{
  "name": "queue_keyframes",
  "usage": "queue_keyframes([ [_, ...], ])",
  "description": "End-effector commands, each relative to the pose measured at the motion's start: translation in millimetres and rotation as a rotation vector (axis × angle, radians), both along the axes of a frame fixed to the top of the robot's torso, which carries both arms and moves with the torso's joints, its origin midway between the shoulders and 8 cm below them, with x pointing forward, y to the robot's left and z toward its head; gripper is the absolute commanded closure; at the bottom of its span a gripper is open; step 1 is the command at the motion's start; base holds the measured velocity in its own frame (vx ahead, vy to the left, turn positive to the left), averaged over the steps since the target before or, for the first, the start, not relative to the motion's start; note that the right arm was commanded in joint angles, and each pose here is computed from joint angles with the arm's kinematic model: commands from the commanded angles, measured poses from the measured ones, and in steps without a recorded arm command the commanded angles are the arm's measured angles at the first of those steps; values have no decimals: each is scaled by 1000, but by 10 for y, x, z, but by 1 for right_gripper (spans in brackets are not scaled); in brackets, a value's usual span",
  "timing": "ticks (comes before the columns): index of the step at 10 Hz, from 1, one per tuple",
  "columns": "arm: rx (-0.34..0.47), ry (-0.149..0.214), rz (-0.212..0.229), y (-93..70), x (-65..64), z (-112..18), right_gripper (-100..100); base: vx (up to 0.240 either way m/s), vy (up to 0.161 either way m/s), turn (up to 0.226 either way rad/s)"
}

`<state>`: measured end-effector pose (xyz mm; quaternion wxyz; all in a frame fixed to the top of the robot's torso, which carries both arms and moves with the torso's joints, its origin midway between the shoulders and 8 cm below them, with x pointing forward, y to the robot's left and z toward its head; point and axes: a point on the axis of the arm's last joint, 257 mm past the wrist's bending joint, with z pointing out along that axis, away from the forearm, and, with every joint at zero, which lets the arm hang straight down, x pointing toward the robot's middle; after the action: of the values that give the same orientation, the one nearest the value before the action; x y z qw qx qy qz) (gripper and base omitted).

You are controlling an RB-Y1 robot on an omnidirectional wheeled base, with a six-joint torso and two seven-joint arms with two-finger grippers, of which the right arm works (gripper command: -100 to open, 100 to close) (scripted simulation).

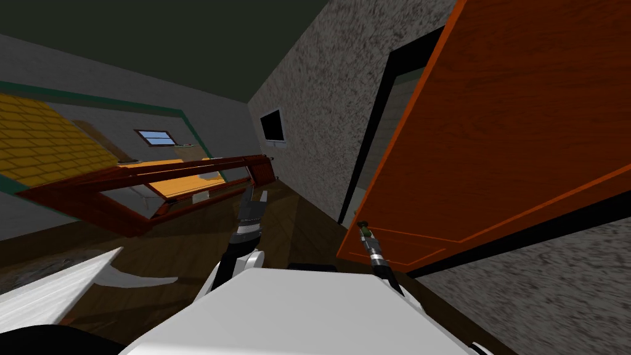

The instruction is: Pull the door open

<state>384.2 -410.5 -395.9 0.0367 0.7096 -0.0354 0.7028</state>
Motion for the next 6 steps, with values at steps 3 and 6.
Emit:
queue_keyframes([
  [3, -3, -7, 50, 11, -151, 20, 100, -203, -55, 135],
  [6, -1, -9, 93, 27, -284, 33, 100, -221, -48, 106],
])
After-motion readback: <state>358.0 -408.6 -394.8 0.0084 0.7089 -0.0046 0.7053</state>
